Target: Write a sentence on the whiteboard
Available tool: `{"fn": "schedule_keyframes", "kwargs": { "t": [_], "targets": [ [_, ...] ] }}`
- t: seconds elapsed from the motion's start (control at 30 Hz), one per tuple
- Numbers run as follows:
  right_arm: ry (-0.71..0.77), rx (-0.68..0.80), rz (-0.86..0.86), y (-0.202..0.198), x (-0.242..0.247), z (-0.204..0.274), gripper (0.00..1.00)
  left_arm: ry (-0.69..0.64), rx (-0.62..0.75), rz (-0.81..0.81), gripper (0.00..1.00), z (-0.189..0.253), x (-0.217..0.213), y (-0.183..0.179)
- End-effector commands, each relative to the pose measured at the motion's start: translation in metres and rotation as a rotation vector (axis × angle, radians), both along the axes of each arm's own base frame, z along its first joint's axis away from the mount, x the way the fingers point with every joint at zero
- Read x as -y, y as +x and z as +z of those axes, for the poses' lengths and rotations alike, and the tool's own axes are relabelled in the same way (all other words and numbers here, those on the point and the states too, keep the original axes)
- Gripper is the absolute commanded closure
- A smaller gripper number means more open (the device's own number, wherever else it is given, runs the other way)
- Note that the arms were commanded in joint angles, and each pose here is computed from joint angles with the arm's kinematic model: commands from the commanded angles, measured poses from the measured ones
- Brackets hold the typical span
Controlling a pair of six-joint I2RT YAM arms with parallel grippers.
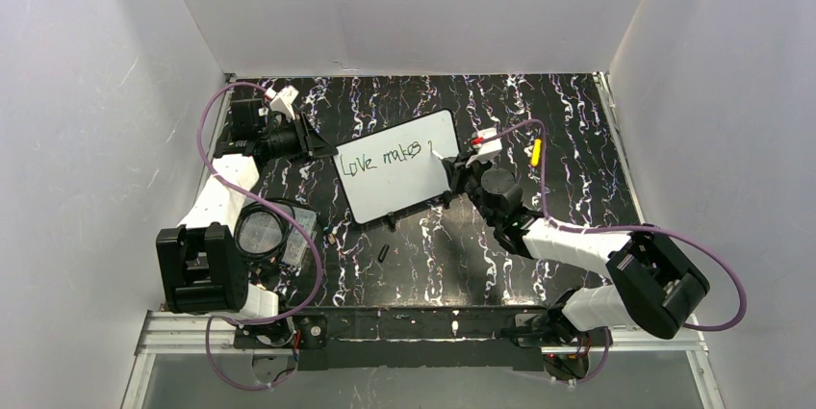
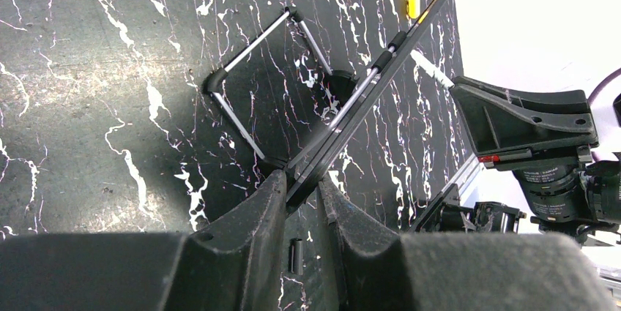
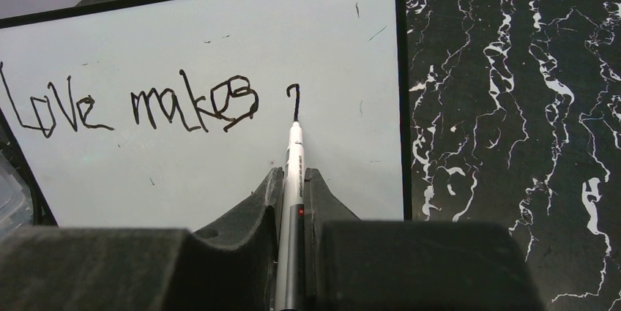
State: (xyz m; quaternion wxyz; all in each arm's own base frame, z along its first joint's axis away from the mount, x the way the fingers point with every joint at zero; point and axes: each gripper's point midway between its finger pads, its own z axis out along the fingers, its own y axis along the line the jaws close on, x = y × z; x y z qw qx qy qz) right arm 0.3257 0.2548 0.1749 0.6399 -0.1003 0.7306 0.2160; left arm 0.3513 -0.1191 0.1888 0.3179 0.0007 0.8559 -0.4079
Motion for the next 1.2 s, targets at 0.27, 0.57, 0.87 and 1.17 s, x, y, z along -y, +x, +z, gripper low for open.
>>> {"fn": "schedule_keyframes", "kwargs": {
  "t": [0.27, 0.57, 0.87, 1.17],
  "targets": [
    [0.029, 0.066, -0.075, 0.004, 0.016, 0.031, 0.99, -0.031, 0.018, -0.031, 0.81, 0.014, 0.006, -0.002],
    [0.089, 0.146, -0.007, 0.007, -0.002, 0.069, 0.99, -0.032, 0.018, -0.033, 0.81, 0.014, 0.007, -0.002],
    [0.080, 0.154, -0.030, 0.018, -0.006, 0.066, 0.99, -0.032, 0.017, -0.032, 0.81, 0.014, 0.007, -0.002],
    [0.064, 0.148, -0.056, 0.024, -0.005, 0.056, 0.99, -0.033, 0.017, -0.032, 0.81, 0.014, 0.006, -0.002]
  ]
}}
